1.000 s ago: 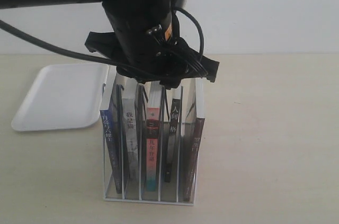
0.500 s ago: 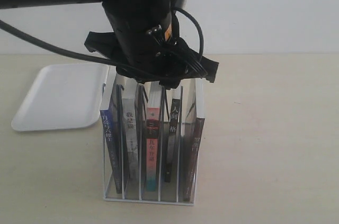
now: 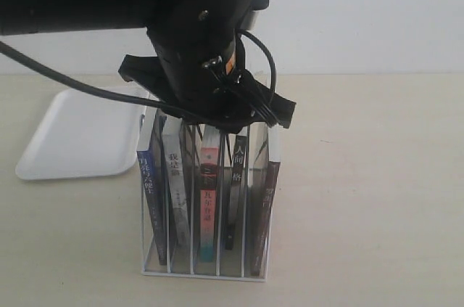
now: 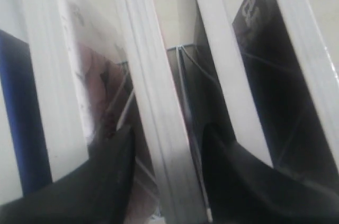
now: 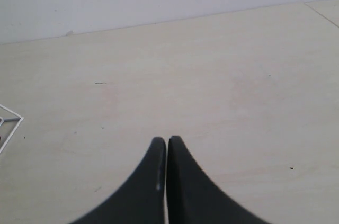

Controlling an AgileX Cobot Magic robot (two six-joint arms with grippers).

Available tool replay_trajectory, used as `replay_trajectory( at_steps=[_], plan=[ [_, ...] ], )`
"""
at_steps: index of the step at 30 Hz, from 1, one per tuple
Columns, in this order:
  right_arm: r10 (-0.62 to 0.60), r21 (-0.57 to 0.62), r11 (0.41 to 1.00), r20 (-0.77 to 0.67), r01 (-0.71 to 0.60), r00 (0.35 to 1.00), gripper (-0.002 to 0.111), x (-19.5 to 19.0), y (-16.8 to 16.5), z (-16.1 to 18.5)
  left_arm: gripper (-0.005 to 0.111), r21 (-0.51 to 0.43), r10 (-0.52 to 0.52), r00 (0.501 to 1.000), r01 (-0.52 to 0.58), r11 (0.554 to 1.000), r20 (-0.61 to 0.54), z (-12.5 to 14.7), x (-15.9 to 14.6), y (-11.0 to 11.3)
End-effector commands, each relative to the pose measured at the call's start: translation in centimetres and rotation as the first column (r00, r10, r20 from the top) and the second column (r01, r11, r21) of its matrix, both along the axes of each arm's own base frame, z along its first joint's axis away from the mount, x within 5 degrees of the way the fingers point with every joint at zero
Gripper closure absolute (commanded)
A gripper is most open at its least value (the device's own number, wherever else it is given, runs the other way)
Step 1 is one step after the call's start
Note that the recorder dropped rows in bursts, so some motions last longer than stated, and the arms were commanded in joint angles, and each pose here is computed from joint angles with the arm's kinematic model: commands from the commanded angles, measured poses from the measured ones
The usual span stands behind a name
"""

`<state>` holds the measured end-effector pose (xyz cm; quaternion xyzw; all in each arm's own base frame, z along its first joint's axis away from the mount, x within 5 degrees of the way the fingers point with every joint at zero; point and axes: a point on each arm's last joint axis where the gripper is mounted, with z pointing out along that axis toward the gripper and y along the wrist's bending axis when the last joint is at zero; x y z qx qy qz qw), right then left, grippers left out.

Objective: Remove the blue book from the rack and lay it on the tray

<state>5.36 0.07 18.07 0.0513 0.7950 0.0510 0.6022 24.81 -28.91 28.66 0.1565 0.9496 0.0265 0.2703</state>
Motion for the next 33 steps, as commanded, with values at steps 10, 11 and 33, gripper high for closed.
replay_trajectory(
  at_steps=[10, 11, 33],
  plan=[
    [-0.001, -0.008, 1.000, 0.007, 0.001, 1.000, 0.108, 0.0, 0.0, 0.1, 0.090, 0.004, 0.009, 1.000, -0.009, 1.000, 0.009, 0.4, 0.1, 0.2],
    [-0.001, -0.008, 1.000, 0.007, 0.001, 1.000, 0.108, 0.0, 0.0, 0.1, 0.090, 0.003, 0.011, 1.000, -0.012, 1.000, 0.010, 0.5, 0.1, 0.1],
    [-0.001, -0.008, 1.000, 0.006, 0.001, 1.000, 0.108, 0.0, 0.0, 0.1, 0.090, -0.082, 0.049, 0.997, -0.044, 0.996, 0.057, 6.1, -1.0, 1.8]
  ],
)
